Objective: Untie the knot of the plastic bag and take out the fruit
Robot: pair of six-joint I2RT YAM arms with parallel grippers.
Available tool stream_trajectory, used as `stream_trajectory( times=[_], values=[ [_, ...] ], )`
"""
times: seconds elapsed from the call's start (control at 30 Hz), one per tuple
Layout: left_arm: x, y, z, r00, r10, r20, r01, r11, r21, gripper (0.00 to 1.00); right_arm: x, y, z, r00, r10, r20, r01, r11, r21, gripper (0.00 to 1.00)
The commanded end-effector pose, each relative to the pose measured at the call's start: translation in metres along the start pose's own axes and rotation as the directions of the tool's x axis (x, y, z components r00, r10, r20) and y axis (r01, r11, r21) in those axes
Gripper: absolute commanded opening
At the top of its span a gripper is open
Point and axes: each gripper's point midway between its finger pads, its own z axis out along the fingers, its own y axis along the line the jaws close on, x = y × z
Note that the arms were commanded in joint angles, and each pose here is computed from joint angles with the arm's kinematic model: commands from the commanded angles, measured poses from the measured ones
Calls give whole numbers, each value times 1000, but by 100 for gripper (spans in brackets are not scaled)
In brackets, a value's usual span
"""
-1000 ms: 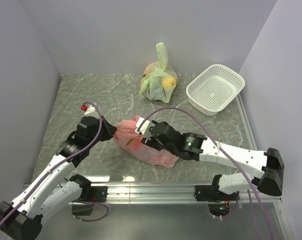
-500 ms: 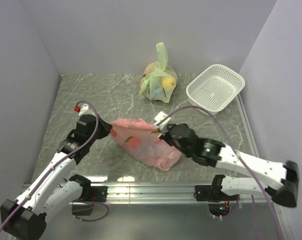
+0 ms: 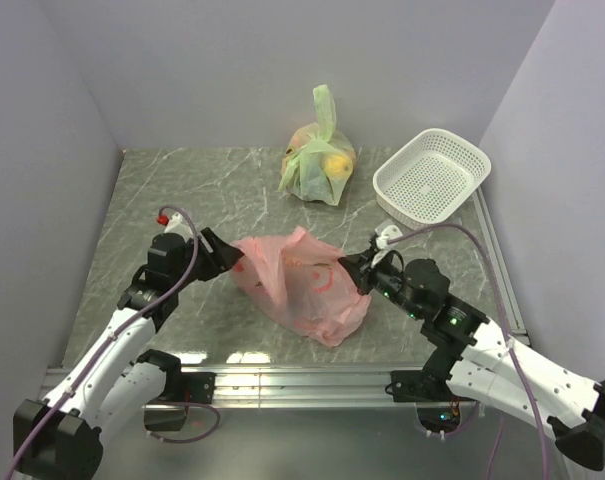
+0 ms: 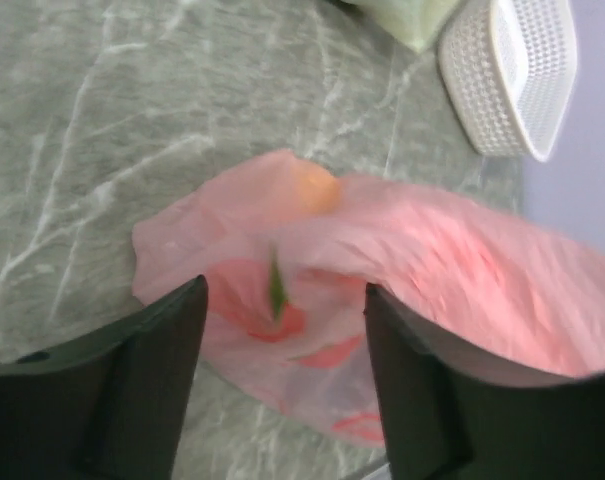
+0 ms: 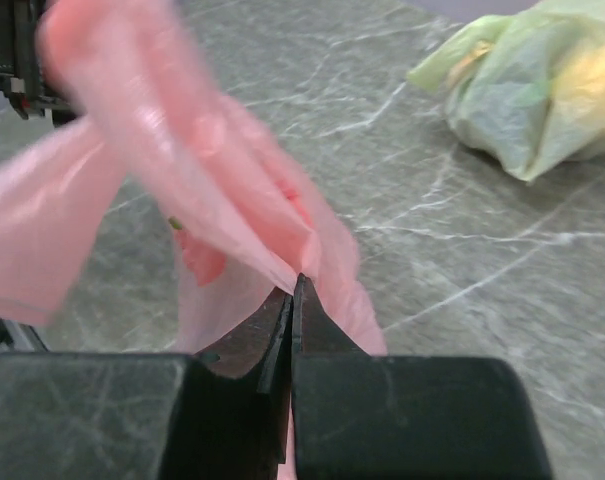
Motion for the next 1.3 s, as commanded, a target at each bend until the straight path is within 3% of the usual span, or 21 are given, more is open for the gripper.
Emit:
stream_trajectory(
  times=[0.0, 0.03, 0.13, 0.17, 0.5, 0.67, 0.8, 0.93, 1.07, 1.27],
  values=[
    [-19, -45, -23, 987, 155, 38, -160, 972, 172, 72, -36, 18, 10, 996, 27, 82, -20, 996, -86, 0],
    [-28, -57, -33, 982, 176, 67, -186, 962, 200, 83, -40, 19, 11, 995, 22, 93, -14, 996, -88, 0],
    [-38, -69, -54, 973, 205, 108, -224, 951, 212, 99, -44, 20, 14, 995, 10, 97, -2, 996, -89, 0],
    [-41, -72, -58, 973, 197, 118, -219, 952, 215, 99, -46, 20, 16, 995, 6, 97, 3, 996, -89, 0],
    [-28, -107, -62, 982, 153, 109, -174, 958, 227, 99, -55, 14, 17, 996, 10, 94, -5, 999, -47, 0],
    [3, -125, -46, 972, 233, 34, -236, 957, 172, 99, -54, 12, 19, 997, 6, 77, -3, 999, -36, 0],
    [5, -138, -43, 963, 263, 52, -268, 954, 132, 99, -55, 13, 19, 997, 10, 73, -7, 999, -42, 0],
    [11, -125, -31, 952, 305, 32, -306, 952, -1, 99, -61, 14, 18, 997, 16, 78, -12, 999, -46, 0],
    [2, -106, -25, 945, 314, 85, -299, 942, -155, 99, -64, 17, 18, 997, 18, 74, -14, 998, -55, 0],
    [1, -91, -16, 940, 325, 104, -292, 924, -246, 89, -69, 20, 18, 997, 29, 77, -24, 997, -67, 0]
  ],
)
